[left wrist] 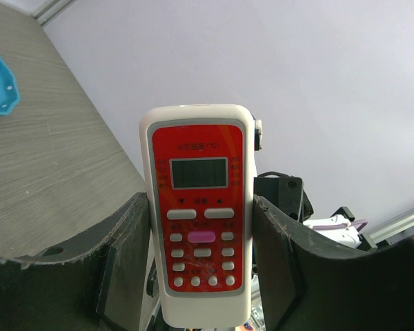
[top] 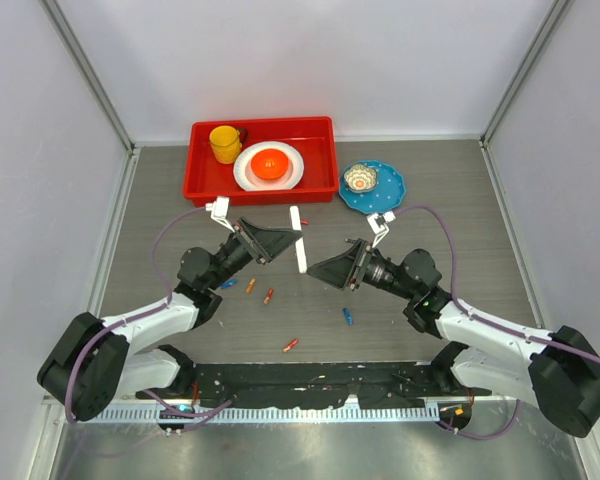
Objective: Load the batteries into the remote control
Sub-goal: Adjust the remote control.
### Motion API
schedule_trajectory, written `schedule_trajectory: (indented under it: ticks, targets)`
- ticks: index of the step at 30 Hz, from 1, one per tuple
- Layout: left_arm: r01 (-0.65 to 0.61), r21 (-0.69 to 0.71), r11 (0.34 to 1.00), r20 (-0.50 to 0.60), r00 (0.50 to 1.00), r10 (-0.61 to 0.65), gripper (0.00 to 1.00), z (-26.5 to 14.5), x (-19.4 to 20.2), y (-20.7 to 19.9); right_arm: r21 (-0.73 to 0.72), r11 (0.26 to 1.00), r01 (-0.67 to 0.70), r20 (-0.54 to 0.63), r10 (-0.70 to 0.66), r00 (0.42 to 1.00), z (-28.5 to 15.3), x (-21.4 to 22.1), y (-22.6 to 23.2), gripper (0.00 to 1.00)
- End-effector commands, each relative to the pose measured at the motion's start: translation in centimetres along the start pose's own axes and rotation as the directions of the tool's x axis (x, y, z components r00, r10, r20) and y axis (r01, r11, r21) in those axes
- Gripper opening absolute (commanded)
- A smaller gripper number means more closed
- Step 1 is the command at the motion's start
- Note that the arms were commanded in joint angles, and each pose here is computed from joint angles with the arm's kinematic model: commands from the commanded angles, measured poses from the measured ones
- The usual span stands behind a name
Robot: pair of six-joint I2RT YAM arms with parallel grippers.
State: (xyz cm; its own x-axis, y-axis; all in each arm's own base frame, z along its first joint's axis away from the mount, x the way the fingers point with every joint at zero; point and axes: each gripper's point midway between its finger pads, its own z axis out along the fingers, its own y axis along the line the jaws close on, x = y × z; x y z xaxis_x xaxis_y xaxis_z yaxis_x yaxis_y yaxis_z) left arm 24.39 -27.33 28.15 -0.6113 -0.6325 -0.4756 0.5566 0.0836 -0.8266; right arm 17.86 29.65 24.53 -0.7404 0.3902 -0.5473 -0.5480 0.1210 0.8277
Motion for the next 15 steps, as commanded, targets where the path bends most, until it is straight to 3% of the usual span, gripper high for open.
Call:
schedule_trajectory:
  ticks: [1, 15]
  targets:
    - [-0.021, 0.086, 0.996, 0.018, 1.0, 0.02, 0.0, -0.1, -0.6, -2.1, -0.089, 0.995, 0.037, 0.033, -0.034, 0.999, 0.9, -1.2, 2.4, 0.96]
    - [-0.004, 0.099, 0.995, 0.004, 1.0, 0.004, 0.0, -0.2, -0.3, -2.4, -0.118, 0.993, 0.03, 0.034, -0.026, 0.999, 2.8, -1.8, 2.5, 0.94]
